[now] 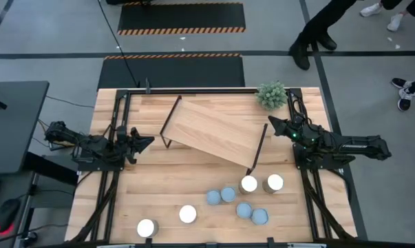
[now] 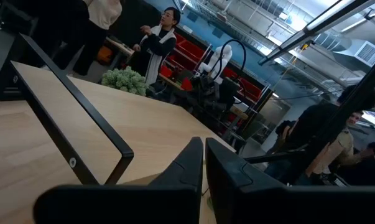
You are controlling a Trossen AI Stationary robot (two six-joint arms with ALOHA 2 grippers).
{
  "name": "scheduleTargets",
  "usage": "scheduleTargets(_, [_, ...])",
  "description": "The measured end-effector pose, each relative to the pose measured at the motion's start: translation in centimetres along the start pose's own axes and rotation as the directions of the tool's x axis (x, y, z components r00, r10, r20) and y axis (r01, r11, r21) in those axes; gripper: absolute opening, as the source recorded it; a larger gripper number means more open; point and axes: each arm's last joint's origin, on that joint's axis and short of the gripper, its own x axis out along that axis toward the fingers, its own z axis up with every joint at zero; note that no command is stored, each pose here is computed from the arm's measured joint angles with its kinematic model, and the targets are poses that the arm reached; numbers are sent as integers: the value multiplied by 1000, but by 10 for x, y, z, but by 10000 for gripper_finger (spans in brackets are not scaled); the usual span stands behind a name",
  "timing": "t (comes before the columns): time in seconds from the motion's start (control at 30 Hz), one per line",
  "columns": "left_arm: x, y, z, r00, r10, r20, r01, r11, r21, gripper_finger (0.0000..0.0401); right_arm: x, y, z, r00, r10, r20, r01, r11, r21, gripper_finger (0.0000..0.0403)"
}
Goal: Pick and place cans onto a shelf
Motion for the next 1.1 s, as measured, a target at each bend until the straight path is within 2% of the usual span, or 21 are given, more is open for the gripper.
scheduleTargets(0.5, [0,0,0,1000,1,1,-1,1000,-1,25,0,0,0,1000,0,0,0,1000,0,42])
scheduleTargets(0.57, [0,-1,1,1000,-1,13,2,999,-54,25,0,0,0,1000,0,6,0,1000,3,42])
scheduleTargets(0.7, [0,-5,10,996,-34,86,57,956,-287,25,0,3,6,996,-13,93,9,999,50,42])
scheduleTargets(0.8, [-1,-7,16,988,-36,151,88,933,-349,25,-1,9,11,991,52,124,-64,993,96,42])
scheduleTargets(0.9, [-2,-8,21,980,-38,196,111,918,-380,25,-3,19,18,973,191,130,-209,968,140,42])
scheduleTargets(1.0, [-3,-8,23,976,-23,219,110,912,-394,25,-9,31,32,915,328,235,-379,898,224,42])
scheduleTargets(1.1, [-3,-8,24,974,-23,223,112,912,-394,25,-17,40,46,827,451,335,-527,829,185,42])
